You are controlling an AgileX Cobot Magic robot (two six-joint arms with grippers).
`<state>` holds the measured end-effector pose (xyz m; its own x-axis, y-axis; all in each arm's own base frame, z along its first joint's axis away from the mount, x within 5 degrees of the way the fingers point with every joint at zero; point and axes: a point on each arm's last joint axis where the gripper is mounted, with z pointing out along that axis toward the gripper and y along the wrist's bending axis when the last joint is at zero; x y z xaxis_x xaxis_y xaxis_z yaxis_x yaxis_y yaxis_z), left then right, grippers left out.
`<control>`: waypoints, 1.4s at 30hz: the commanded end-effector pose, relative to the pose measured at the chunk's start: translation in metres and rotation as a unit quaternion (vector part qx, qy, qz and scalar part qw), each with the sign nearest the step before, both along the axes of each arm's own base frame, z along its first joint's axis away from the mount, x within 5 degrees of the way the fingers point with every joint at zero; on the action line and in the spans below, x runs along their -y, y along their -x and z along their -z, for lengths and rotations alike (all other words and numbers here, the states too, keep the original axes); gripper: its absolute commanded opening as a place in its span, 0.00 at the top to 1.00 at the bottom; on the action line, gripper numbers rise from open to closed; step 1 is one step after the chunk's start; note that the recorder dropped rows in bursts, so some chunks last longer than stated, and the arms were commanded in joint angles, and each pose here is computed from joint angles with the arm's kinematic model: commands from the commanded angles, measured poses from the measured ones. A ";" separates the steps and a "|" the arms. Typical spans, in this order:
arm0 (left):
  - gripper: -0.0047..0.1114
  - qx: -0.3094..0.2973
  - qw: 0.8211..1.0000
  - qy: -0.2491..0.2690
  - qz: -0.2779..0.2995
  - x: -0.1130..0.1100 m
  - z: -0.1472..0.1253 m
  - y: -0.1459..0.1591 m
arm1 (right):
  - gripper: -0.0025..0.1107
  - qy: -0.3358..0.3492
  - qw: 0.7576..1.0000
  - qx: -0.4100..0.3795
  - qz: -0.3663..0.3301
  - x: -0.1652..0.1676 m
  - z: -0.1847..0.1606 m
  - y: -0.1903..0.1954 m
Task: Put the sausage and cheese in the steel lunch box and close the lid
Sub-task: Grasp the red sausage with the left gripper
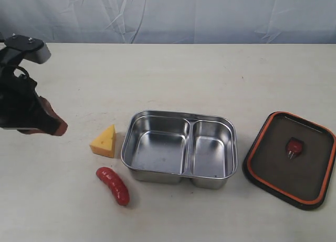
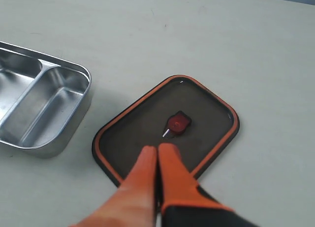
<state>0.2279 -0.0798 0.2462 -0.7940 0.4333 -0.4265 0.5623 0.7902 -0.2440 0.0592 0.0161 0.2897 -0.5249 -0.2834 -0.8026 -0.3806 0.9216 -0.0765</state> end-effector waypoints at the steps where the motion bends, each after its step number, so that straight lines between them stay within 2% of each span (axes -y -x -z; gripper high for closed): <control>1: 0.81 -0.062 0.995 -0.010 0.083 0.009 0.009 0.010 | 0.99 0.008 1.000 0.006 0.004 0.002 0.001 0.000; 5: 0.60 -0.055 0.976 -0.004 0.212 0.024 0.013 0.022 | 0.99 0.012 1.000 0.009 0.006 0.002 0.000 -0.001; 7: 0.55 -0.032 0.959 0.000 0.280 0.033 0.014 0.028 | 0.99 0.012 1.000 0.009 0.006 0.002 0.000 -0.001; 9: 0.55 -0.003 0.933 -0.013 0.360 0.042 0.018 0.035 | 0.99 0.013 1.000 0.009 0.006 0.002 0.000 -0.001; 11: 0.55 0.033 0.893 -0.037 0.447 0.047 0.022 0.041 | 0.99 0.015 1.000 0.010 0.007 0.003 0.000 -0.001; 12: 0.55 0.048 0.874 -0.046 0.481 0.049 0.024 0.043 | 0.99 0.018 1.000 0.011 0.008 0.003 0.000 -0.001; 13: 0.55 0.059 0.865 -0.053 0.496 0.051 0.026 0.044 | 0.99 0.020 1.000 0.011 0.009 0.004 0.000 -0.001; 17: 0.55 0.093 0.845 -0.076 0.521 0.058 0.032 0.047 | 0.99 0.024 1.000 0.013 0.010 0.004 0.000 -0.002; 20: 0.51 0.122 0.832 -0.087 0.534 0.061 0.038 0.048 | 0.99 0.025 1.000 0.015 0.011 0.004 0.000 -0.002; 25: 0.47 0.180 0.826 -0.116 0.521 0.065 0.044 0.042 | 0.99 0.026 0.999 0.015 0.011 0.005 0.000 -0.002; 32: 0.48 0.158 0.822 -0.126 0.533 0.066 0.061 0.037 | 0.99 0.027 0.999 0.016 0.011 0.005 0.000 -0.002; 36: 0.48 0.163 0.801 -0.132 0.560 0.074 0.074 0.034 | 0.99 0.027 0.999 0.016 0.011 0.005 0.000 -0.002; 42: 0.48 0.160 0.795 -0.143 0.568 0.087 0.095 0.030 | 0.99 0.029 0.999 0.016 0.013 0.005 0.000 -0.002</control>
